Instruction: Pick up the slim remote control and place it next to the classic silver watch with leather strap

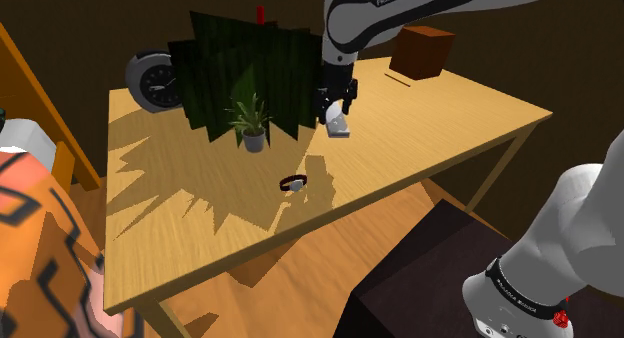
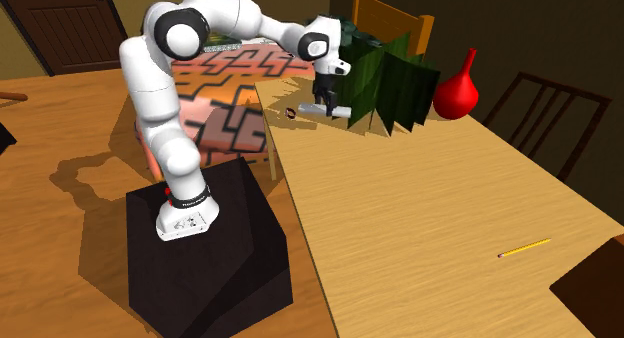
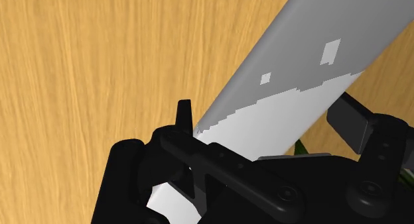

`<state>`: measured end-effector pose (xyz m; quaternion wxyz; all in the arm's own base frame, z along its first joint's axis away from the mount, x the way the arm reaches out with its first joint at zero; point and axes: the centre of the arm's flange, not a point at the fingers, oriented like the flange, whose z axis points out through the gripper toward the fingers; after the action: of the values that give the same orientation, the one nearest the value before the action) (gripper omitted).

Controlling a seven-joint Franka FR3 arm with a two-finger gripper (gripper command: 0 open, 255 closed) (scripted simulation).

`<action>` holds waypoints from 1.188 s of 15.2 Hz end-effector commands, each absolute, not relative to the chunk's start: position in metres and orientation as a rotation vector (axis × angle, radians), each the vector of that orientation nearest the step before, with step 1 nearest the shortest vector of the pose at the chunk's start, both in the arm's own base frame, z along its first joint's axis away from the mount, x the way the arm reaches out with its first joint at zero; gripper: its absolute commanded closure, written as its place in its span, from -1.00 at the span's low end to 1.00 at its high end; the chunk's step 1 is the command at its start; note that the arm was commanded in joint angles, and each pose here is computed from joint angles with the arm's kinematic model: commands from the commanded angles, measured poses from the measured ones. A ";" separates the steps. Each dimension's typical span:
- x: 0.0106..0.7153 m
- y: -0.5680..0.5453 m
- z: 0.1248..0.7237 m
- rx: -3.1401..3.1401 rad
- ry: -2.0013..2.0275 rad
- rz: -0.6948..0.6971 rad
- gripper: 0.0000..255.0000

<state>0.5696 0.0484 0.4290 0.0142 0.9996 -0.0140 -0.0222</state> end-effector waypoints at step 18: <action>0.616 0.311 0.436 3.123 -0.010 0.014 1.00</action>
<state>0.6127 0.2907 0.4317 0.0167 0.9998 -0.0096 -0.0052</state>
